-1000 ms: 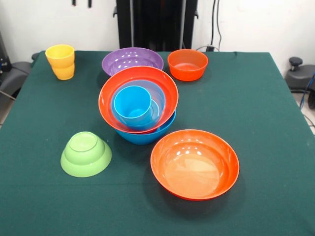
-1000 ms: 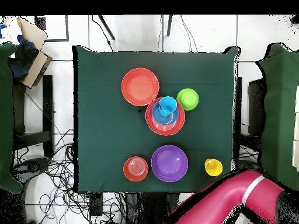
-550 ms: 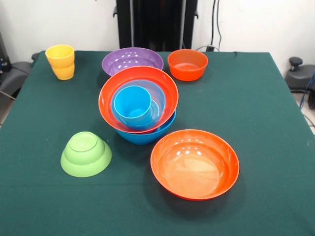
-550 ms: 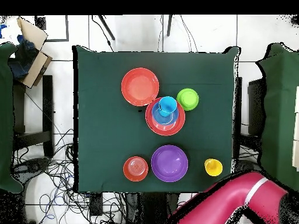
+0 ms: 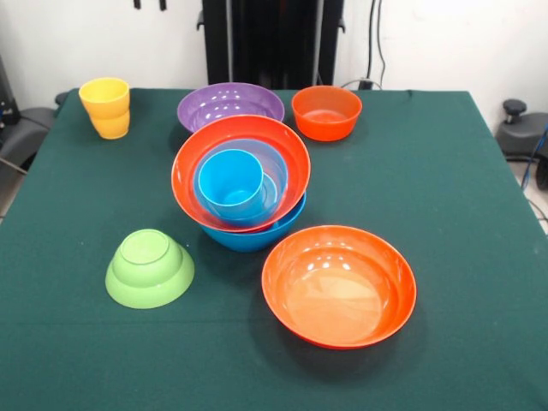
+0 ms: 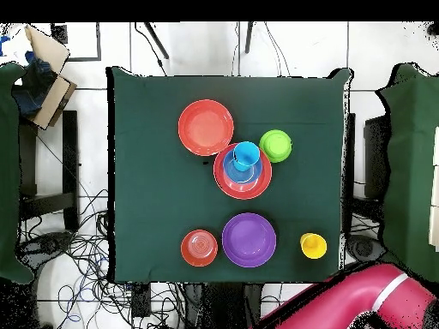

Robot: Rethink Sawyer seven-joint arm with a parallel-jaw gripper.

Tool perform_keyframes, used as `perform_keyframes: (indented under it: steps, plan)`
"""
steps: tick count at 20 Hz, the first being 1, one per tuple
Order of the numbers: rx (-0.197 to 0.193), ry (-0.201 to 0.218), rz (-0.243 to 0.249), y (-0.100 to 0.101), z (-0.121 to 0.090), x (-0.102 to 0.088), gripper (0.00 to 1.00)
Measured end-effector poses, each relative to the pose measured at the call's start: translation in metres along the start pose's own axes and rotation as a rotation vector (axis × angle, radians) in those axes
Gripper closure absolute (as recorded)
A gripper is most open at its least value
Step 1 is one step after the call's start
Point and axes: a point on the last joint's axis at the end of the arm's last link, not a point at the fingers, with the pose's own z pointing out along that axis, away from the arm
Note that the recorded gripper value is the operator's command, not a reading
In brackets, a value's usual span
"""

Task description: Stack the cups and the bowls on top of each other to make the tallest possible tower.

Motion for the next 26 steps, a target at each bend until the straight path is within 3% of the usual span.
perform_keyframes:
  steps: [9, 15, 18, 26]
  plan:
    - [-0.039, 0.0, 0.018, 0.002, 0.029, 0.018, 0.0]
    - [-0.072, -0.019, 0.037, 0.005, 0.058, 0.032, 0.0]
    - [-0.093, -0.02, 0.041, 0.006, 0.084, 0.046, 0.0]
    - [-0.072, -0.017, 0.09, 0.004, 0.13, 0.06, 0.0]
